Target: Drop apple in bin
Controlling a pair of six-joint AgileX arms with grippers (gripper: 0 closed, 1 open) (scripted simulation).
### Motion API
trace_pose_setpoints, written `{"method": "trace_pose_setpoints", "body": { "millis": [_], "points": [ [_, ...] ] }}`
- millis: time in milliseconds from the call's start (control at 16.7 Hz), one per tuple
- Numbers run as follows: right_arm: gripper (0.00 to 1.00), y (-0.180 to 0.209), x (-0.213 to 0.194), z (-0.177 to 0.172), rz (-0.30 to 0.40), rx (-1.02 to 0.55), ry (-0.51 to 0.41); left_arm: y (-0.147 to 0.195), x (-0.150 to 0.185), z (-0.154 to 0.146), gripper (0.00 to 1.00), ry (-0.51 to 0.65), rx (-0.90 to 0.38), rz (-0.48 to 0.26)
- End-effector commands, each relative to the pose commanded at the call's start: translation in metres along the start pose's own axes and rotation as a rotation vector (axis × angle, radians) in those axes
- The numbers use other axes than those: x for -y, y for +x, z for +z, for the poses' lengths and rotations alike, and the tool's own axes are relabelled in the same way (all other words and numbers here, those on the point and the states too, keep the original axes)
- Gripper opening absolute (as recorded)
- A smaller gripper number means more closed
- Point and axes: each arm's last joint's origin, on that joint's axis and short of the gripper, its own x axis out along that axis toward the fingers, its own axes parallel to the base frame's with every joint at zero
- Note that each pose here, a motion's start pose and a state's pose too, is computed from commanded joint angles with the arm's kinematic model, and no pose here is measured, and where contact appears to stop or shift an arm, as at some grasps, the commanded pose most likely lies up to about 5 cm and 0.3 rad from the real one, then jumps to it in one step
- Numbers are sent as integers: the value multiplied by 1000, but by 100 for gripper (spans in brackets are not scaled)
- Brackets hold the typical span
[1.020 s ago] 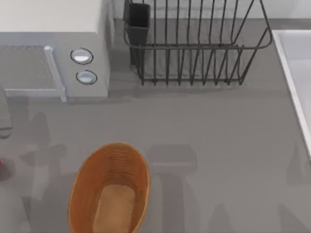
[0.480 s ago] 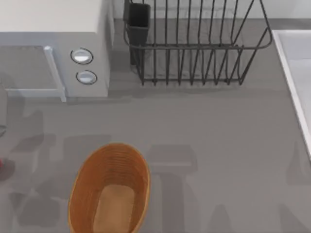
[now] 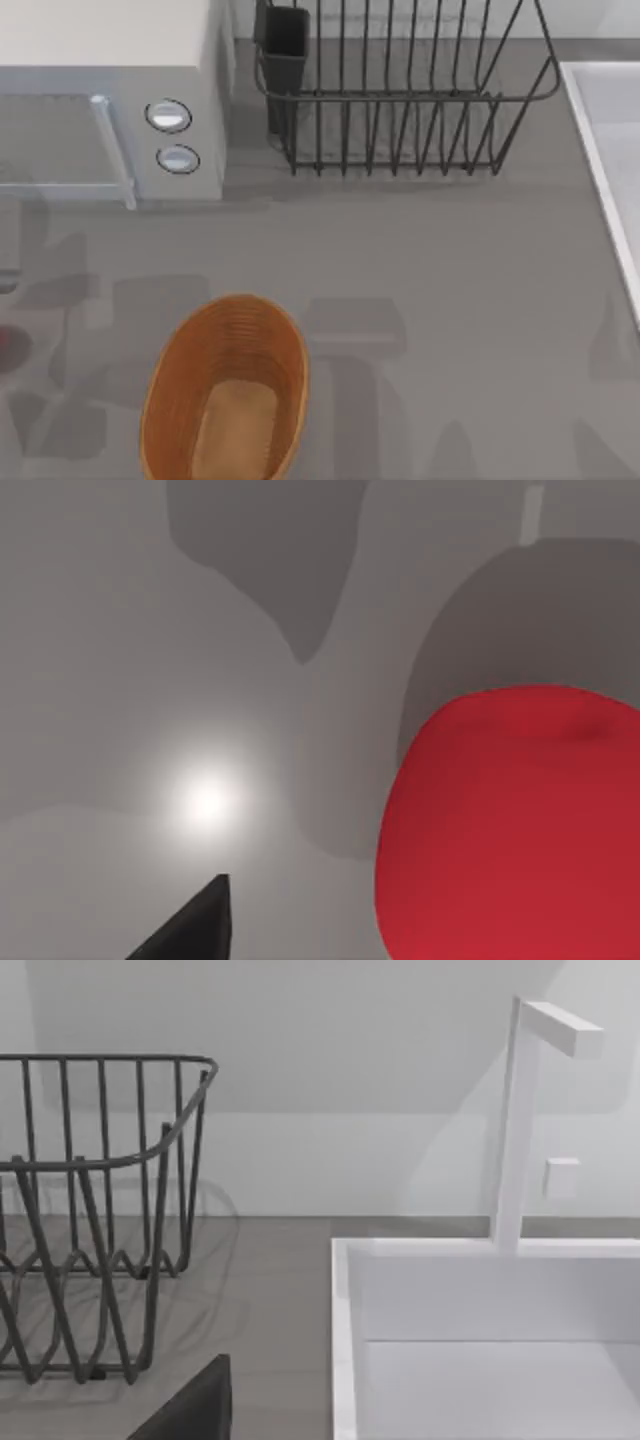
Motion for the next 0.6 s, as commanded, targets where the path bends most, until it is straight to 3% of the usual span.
{"method": "trace_pose_setpoints", "body": {
  "millis": [300,600],
  "points": [
    [100,0,0,0,0,0,0,45,0,-1,100,1,0,6],
    [100,0,0,0,0,0,0,51,1,-1,100,1,0,2]
  ]
}}
